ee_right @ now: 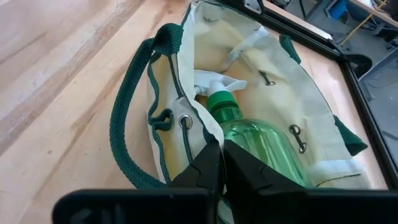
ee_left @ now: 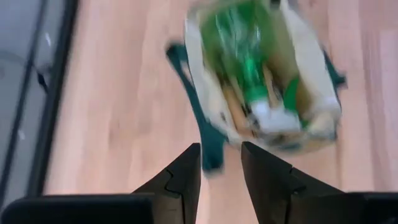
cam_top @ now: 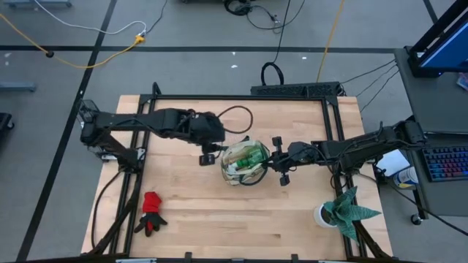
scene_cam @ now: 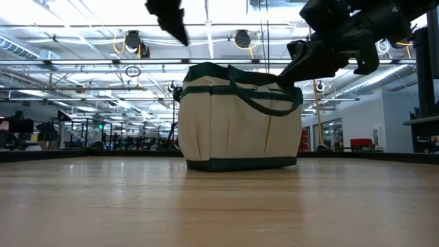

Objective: Pick & Place Garden tools in Gardening bag
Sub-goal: Put the red gloves into the brown gardening bag

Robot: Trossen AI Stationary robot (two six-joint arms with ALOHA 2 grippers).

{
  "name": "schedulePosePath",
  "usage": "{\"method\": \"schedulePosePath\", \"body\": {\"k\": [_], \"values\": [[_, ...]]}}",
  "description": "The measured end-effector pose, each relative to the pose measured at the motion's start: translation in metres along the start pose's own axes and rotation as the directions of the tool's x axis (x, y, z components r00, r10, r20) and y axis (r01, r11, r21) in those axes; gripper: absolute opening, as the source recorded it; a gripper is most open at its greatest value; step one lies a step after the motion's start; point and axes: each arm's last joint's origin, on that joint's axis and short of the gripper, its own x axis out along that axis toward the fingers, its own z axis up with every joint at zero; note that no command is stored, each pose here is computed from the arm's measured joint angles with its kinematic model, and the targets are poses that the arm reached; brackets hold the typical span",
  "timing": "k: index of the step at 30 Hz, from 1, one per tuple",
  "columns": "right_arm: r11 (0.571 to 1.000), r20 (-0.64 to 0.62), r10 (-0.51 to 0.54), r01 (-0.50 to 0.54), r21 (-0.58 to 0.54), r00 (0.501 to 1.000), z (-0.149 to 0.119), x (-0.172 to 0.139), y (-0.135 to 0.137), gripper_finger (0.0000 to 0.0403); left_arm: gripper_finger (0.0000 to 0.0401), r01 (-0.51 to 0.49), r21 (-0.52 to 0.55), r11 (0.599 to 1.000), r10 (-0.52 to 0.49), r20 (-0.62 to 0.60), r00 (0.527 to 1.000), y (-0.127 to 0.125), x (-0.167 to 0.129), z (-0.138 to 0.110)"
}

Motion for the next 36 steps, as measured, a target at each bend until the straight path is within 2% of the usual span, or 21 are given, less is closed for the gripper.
{"method": "schedulePosePath", "body": {"k": [5, 11, 14, 17, 24, 28, 31, 36], "values": [[0.999, 0.008, -0.003, 0.003, 0.052, 1.000, 0.001, 0.000, 0.000, 0.0010, 0.0122, -0.001, -0.131, 0.991, -0.019, -0.147, 0.989, -0.009, -0.006, -0.016], [0.999, 0.010, -0.004, 0.004, 0.052, 1.000, -0.001, 0.008, 0.001, 0.0009, 0.0122, -0.078, -0.267, 0.961, -0.027, -0.369, 0.929, -0.025, -0.011, -0.036], [1.000, 0.016, -0.006, 0.006, 0.018, 1.000, -0.002, 0.013, 0.002, 0.0010, 0.0122, -0.166, -0.377, 0.911, -0.024, -0.449, 0.893, -0.034, -0.016, -0.045], [1.000, 0.029, -0.011, 0.012, -0.021, 1.000, -0.002, 0.019, 0.002, 0.0012, 0.0122, -0.237, -0.438, 0.867, -0.016, -0.500, 0.866, -0.046, -0.022, -0.051], [0.993, 0.054, -0.021, 0.027, -0.112, 0.998, -0.002, 0.025, 0.003, 0.0014, 0.0122, -0.269, -0.531, 0.804, -0.042, -0.502, 0.864, -0.086, -0.033, -0.059], [0.991, 0.062, -0.031, 0.039, -0.129, 0.998, -0.002, 0.025, 0.001, 0.0015, 0.0122, -0.324, -0.613, 0.721, -0.063, -0.523, 0.850, -0.112, -0.036, -0.071], [0.990, 0.076, -0.045, 0.055, -0.130, 0.996, -0.001, 0.025, -0.002, 0.0015, 0.0122, -0.397, -0.645, 0.653, -0.084, -0.582, 0.809, -0.132, -0.034, -0.088], [0.976, 0.080, -0.063, 0.078, -0.201, 0.995, -0.002, 0.025, -0.007, 0.0015, 0.0122, -0.497, -0.637, 0.589, -0.179, -0.703, 0.689, -0.158, -0.022, -0.121]]}}
